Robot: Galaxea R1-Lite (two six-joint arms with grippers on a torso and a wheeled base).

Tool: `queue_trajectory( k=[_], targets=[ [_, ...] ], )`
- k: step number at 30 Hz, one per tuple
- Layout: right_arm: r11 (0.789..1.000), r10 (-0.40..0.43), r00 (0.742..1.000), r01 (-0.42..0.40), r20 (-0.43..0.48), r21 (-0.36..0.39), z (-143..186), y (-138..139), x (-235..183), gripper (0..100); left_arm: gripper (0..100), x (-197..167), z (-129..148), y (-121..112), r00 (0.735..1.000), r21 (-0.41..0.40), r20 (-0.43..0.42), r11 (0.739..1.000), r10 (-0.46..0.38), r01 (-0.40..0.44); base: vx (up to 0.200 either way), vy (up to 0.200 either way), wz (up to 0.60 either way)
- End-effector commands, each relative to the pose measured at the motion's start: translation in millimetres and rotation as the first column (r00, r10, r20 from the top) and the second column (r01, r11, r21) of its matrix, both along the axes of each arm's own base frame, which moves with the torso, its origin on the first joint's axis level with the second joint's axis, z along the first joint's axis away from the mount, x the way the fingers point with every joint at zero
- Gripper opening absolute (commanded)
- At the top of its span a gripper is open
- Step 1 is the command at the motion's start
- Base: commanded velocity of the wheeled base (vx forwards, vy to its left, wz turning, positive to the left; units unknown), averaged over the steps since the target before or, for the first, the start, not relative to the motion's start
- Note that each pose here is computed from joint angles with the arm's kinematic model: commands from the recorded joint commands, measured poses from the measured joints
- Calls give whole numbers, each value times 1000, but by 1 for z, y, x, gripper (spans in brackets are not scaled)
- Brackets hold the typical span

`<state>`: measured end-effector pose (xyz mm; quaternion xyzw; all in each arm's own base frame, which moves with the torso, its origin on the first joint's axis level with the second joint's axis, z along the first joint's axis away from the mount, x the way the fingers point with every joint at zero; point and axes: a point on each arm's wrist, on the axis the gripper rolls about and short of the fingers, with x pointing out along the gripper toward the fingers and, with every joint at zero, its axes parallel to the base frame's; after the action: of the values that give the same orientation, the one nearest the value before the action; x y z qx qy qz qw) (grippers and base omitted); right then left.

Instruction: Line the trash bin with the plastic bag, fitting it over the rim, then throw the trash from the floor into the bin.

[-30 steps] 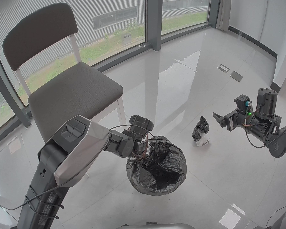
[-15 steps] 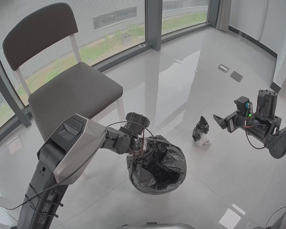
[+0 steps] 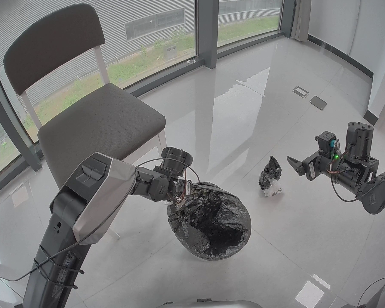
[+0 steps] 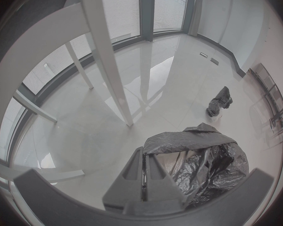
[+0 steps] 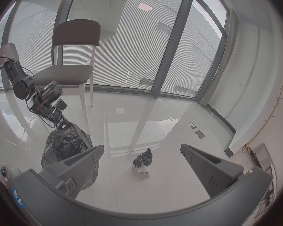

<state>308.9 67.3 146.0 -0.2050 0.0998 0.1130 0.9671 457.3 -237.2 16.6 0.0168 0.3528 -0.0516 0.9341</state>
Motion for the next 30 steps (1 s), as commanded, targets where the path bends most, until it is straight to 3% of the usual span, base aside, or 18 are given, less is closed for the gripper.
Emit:
queue_trajectory(
  k=[1,6,7,20,30],
  targets=[
    [1000,1,1000,-1,-5,-3,-1,0,0,100,0,2,-5,2,1000,-2,-8,1000,12,-12,0,0,0],
    [1000,-2,1000,2,-6,-3,-2,-1,0,100,0,2,-8,2,1000,-3,-14,1000,14,-14,0,0,0],
    [1000,-5,1000,5,-9,-4,-3,-2,1,100,100,1,-8,1,1000,-2,-14,1000,12,-12,0,0,0],
    [1000,-20,1000,19,-18,-24,-6,-14,4,100,100,-2,-6,1,1000,-8,-17,1000,17,-17,0,0,0],
    [999,-20,1000,20,-17,-29,-6,-15,2,100,100,0,-39,-3,998,16,-61,1000,13,-12,0,0,0]
  ],
)
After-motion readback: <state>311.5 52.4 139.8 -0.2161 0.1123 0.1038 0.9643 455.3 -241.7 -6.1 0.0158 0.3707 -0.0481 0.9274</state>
